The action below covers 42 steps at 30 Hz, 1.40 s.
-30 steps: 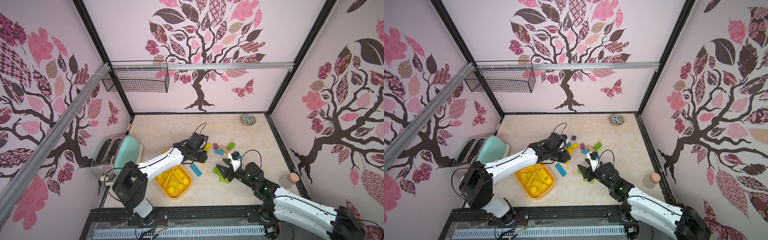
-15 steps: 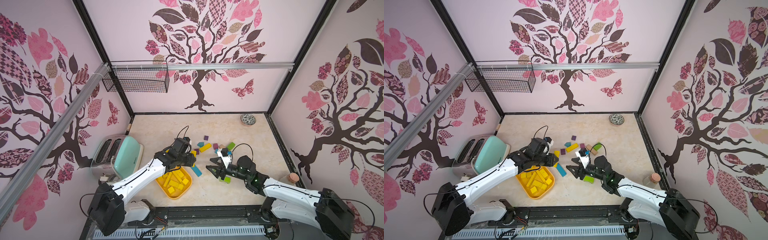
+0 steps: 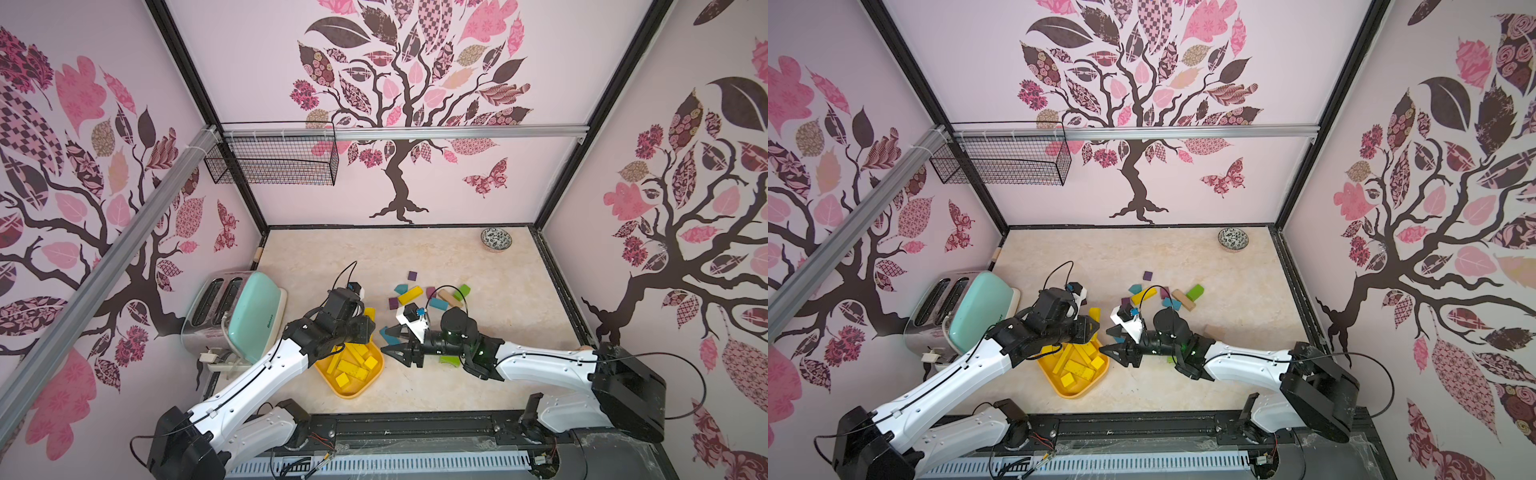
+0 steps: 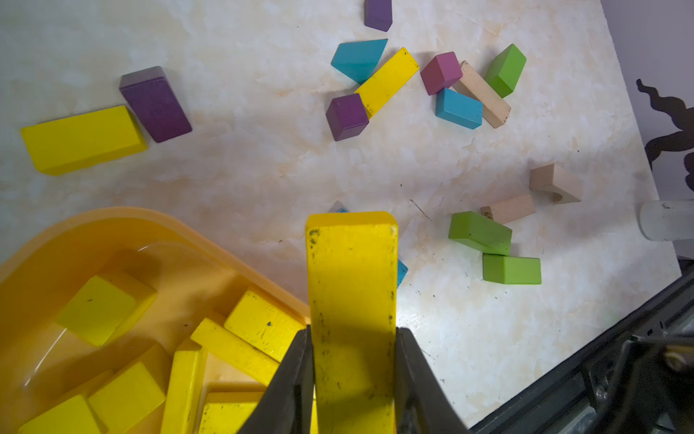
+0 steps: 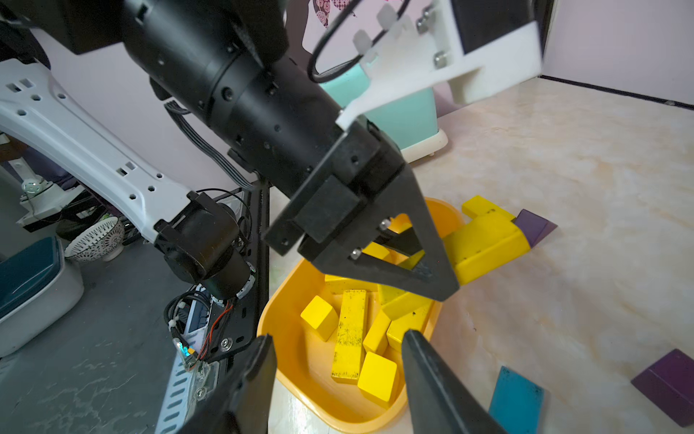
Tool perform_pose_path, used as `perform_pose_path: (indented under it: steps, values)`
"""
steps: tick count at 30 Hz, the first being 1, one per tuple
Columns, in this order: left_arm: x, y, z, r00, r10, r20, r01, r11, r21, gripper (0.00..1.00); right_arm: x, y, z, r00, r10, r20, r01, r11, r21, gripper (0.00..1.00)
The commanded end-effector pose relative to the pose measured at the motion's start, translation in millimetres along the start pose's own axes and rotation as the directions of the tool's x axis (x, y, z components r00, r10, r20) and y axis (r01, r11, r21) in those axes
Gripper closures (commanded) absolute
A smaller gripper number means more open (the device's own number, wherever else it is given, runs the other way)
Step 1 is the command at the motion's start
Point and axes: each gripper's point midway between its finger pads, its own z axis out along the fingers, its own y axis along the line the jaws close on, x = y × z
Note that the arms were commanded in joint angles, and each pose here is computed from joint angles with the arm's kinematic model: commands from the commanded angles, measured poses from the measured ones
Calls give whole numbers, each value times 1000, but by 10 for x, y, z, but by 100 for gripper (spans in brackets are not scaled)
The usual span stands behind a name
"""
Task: Pick out the yellow building blocks
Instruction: Pick up the building block from the center of the board, then place the building block in the storage box.
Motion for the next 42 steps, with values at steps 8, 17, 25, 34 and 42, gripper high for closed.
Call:
perform_pose_path:
  steps: [8, 17, 25, 34, 42]
  values:
    - [163, 353, -171, 999, -27, 40, 32, 991, -129, 100, -199, 46, 186, 999, -17, 28, 18, 998, -60, 42]
    - [130, 526, -209, 995, -42, 89, 61, 974, -217, 100, -173, 5, 215, 1000, -13, 9, 14, 999, -40, 42]
    - [98, 617, -262, 991, -47, 126, 79, 962, -260, 70, -130, -23, 199, 1000, -16, -7, 16, 1000, -21, 42]
    - [86, 631, -258, 991, -46, 128, 79, 959, -270, 53, -109, -32, 171, 999, -30, -13, 30, 1000, -9, 41]
    - [60, 602, -218, 992, -40, 119, 71, 962, -264, 52, -74, -65, 148, 999, -34, -15, 34, 999, 12, 41]
